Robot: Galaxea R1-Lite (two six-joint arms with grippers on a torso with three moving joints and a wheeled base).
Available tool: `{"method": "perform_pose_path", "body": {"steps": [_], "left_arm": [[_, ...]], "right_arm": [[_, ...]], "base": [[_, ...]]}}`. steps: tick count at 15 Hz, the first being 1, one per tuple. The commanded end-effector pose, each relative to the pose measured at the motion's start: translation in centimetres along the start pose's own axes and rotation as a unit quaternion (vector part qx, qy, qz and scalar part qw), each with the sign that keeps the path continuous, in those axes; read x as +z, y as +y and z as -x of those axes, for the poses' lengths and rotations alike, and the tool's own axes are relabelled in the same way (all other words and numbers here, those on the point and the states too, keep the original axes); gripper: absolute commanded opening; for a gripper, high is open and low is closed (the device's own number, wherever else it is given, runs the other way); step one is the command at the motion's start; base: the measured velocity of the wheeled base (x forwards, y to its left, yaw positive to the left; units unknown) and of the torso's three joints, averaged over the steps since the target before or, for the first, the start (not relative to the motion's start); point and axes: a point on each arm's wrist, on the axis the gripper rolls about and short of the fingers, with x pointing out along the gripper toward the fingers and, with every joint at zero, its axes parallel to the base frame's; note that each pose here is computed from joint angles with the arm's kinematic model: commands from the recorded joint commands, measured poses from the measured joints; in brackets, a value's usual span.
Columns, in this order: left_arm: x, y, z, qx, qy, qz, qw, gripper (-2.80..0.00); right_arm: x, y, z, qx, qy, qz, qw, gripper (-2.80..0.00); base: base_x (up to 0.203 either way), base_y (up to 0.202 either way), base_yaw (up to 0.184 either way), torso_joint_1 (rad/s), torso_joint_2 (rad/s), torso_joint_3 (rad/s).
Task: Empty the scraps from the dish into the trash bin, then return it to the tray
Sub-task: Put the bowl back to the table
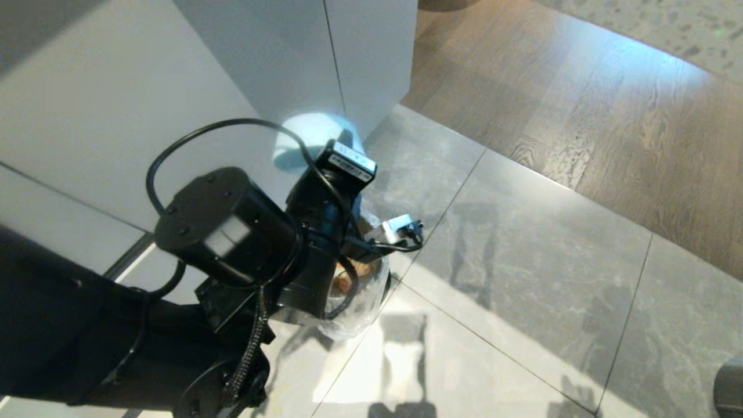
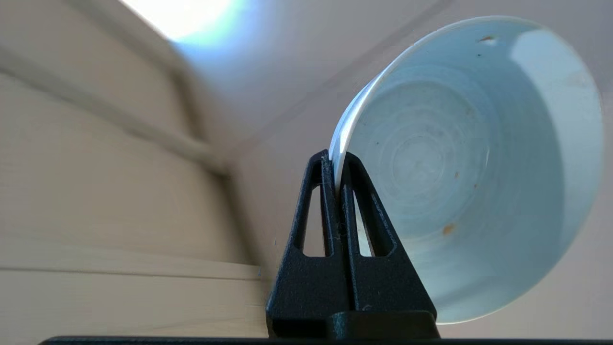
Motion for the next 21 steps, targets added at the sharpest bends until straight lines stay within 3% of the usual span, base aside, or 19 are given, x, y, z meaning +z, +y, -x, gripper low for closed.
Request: {"method": "perform_pose_path", "body": {"steps": [1,5,8,12,17,21], "left_arm": [[-0.9,-1.2,0.2,-0.014,0.023,0.046,0.9986,-2.80],[-2.5,-3.2,0.5,-0.056,0.024,0.114,0.9916,-2.80],[-3.8,-4.8,1.0,-0.117,0.017,0.191,0.9745,-2.80],[-5.7,-5.9,2.1,-0.203,0.024,0.294,0.9336,-2.80],[-8.7,-6.6,2.9,-0.246,0.072,0.373,0.8916,-2.80],[-9.7,-7.2,4.1,-0.286,0.108,0.447,0.8405,-2.80]], "right_arm": [[0.0,0.0,0.0,0.000,0.000,0.000,1.000,-2.80],[0.0,0.0,0.0,0.000,0.000,0.000,1.000,-2.80],[0.0,0.0,0.0,0.000,-0.001,0.000,1.000,-2.80],[0.0,0.0,0.0,0.000,0.000,0.000,1.000,-2.80],[0.0,0.0,0.0,0.000,0.000,0.000,1.000,-2.80],[0.0,0.0,0.0,0.000,0.000,0.000,1.000,-2.80]], "base": [[0.000,0.000,0.000,0.000,0.00,0.000],[0.000,0.000,0.000,0.000,0.00,0.000],[0.000,0.000,0.000,0.000,0.00,0.000],[0.000,0.000,0.000,0.000,0.00,0.000],[0.000,0.000,0.000,0.000,0.00,0.000],[0.000,0.000,0.000,0.000,0.00,0.000]]}}
